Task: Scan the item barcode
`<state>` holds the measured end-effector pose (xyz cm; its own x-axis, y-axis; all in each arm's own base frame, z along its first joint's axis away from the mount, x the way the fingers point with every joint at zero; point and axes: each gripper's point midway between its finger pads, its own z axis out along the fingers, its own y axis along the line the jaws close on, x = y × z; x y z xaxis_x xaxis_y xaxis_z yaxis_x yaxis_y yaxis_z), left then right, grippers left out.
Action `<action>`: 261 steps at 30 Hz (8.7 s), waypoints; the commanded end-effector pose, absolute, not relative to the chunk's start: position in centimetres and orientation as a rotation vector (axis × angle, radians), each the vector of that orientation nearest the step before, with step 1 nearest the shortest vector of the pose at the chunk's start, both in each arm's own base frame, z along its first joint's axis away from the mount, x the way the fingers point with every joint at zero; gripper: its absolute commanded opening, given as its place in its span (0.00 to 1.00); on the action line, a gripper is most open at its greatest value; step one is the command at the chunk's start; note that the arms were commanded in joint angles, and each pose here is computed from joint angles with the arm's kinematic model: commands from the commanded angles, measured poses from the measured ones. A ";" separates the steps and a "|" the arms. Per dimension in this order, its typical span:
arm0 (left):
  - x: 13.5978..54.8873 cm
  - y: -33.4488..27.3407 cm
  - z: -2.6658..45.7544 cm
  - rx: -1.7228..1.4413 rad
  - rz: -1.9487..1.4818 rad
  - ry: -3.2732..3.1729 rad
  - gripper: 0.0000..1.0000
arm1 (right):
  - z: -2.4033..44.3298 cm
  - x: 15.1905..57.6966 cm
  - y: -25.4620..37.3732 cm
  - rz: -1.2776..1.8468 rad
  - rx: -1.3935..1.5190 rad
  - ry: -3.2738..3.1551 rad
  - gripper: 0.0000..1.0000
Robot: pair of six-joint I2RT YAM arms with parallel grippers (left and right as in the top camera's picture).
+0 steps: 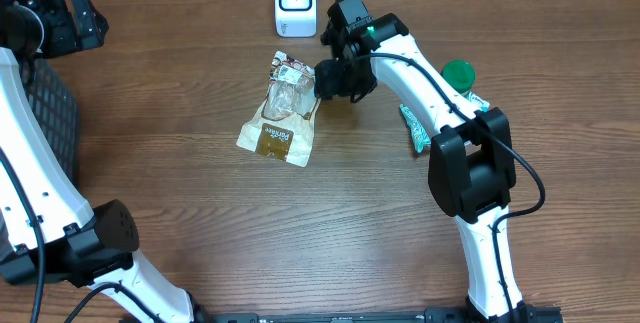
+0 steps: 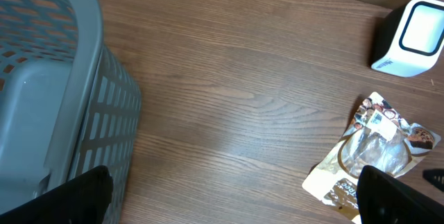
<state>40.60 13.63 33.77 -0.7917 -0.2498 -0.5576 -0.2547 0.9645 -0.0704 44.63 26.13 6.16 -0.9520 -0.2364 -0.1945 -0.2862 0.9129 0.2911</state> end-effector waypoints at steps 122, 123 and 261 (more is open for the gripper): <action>42.3 -14.1 -1.1 0.358 -1.026 2.868 0.04 | -1.4 43.9 32.1 1.140 0.353 2.752 0.04; 42.5 -13.4 -0.9 0.340 -1.001 2.884 0.04 | -1.2 43.8 32.1 1.158 0.330 2.755 0.04; 35.4 11.2 32.6 -0.533 -0.008 2.597 1.00 | 30.4 52.5 22.8 -0.700 -0.653 1.592 0.04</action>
